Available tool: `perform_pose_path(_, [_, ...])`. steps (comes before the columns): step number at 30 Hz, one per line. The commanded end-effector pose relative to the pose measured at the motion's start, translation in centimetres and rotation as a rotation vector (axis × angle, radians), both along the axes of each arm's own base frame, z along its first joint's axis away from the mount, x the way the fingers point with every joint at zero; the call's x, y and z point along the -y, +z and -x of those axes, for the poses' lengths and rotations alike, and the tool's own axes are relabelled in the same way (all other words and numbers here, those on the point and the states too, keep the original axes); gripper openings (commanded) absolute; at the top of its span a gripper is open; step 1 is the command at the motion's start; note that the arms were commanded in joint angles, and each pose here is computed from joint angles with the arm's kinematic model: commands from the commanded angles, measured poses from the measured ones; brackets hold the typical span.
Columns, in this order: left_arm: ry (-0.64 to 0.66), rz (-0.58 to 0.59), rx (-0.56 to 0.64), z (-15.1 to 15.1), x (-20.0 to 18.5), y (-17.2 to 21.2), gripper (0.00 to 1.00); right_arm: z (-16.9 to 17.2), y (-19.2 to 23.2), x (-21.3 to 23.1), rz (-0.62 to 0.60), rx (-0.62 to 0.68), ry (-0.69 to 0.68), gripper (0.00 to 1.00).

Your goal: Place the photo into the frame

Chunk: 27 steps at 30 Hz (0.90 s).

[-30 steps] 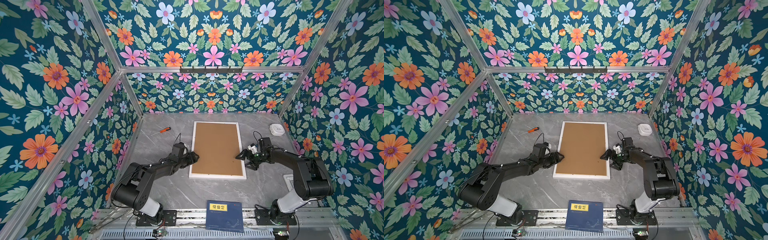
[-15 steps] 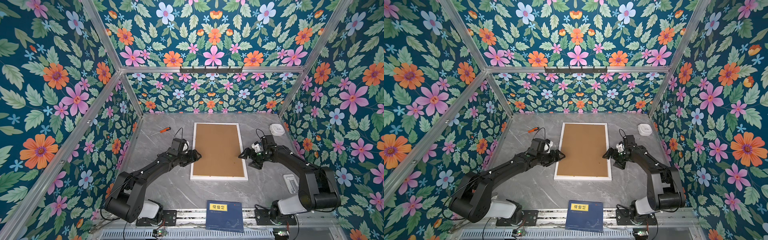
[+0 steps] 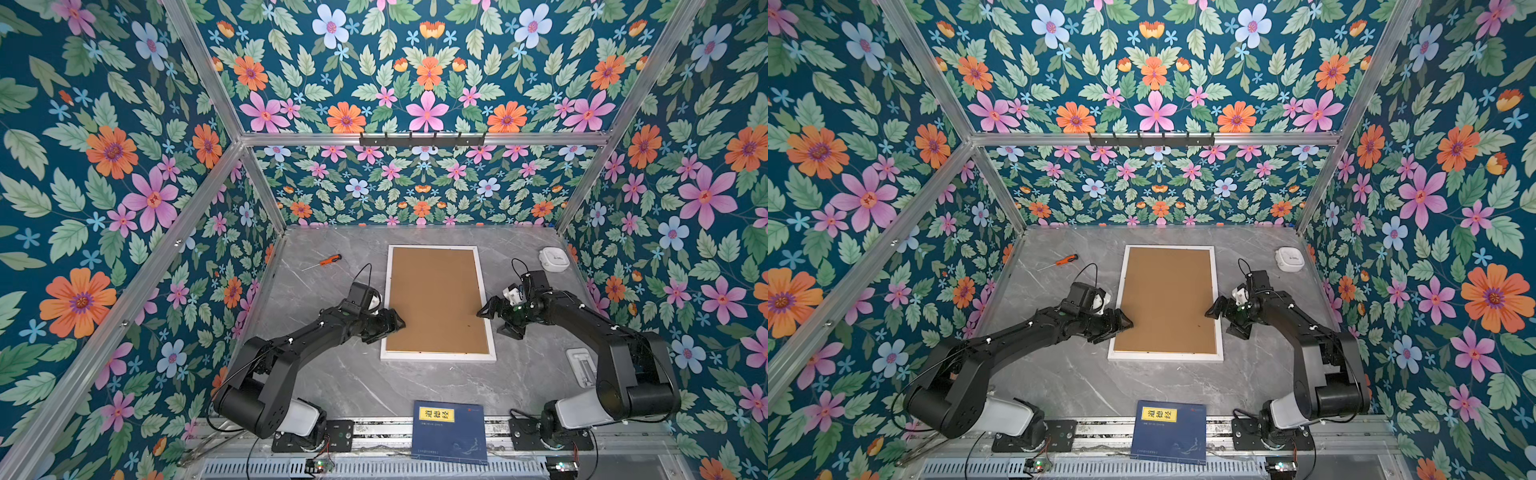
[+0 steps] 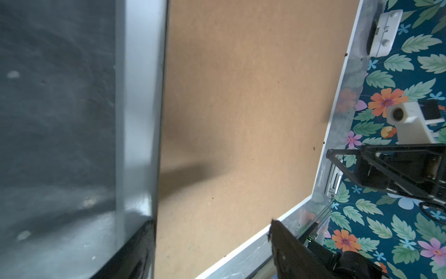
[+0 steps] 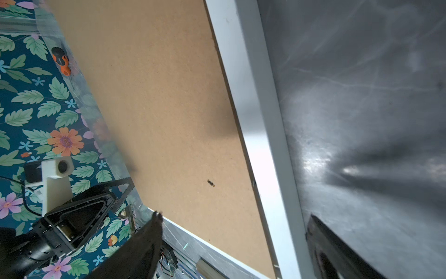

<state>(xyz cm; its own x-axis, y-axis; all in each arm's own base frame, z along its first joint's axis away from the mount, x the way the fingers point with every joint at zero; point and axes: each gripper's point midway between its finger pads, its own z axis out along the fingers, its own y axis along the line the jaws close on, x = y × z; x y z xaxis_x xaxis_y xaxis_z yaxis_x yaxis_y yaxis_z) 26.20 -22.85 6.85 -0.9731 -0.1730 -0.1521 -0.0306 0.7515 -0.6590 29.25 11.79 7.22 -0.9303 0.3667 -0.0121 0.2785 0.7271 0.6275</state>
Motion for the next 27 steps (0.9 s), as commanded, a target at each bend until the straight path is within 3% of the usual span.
perform_pose_path(1, [0.000, 0.015, 0.012, -0.5, 0.7, 0.3, 0.77, 0.5, -0.2, 0.2, 0.010, -0.023, -0.004, 0.92])
perform_pose_path(7, [0.005, 0.022, 0.028, -1.1, 1.2, 1.0, 0.77, 0.9, 0.0, 0.6, 0.045, -0.019, -0.006, 0.92])
perform_pose_path(13, [-0.003, -0.050, 0.009, -0.7, 0.5, 0.1, 0.77, 1.8, 0.9, 1.7, 0.176, 0.009, 0.003, 0.92])
perform_pose_path(27, [-0.020, -0.234, 0.048, -2.0, -2.2, 0.9, 0.78, 5.6, 3.4, -3.5, 0.511, 0.150, 0.297, 0.93])
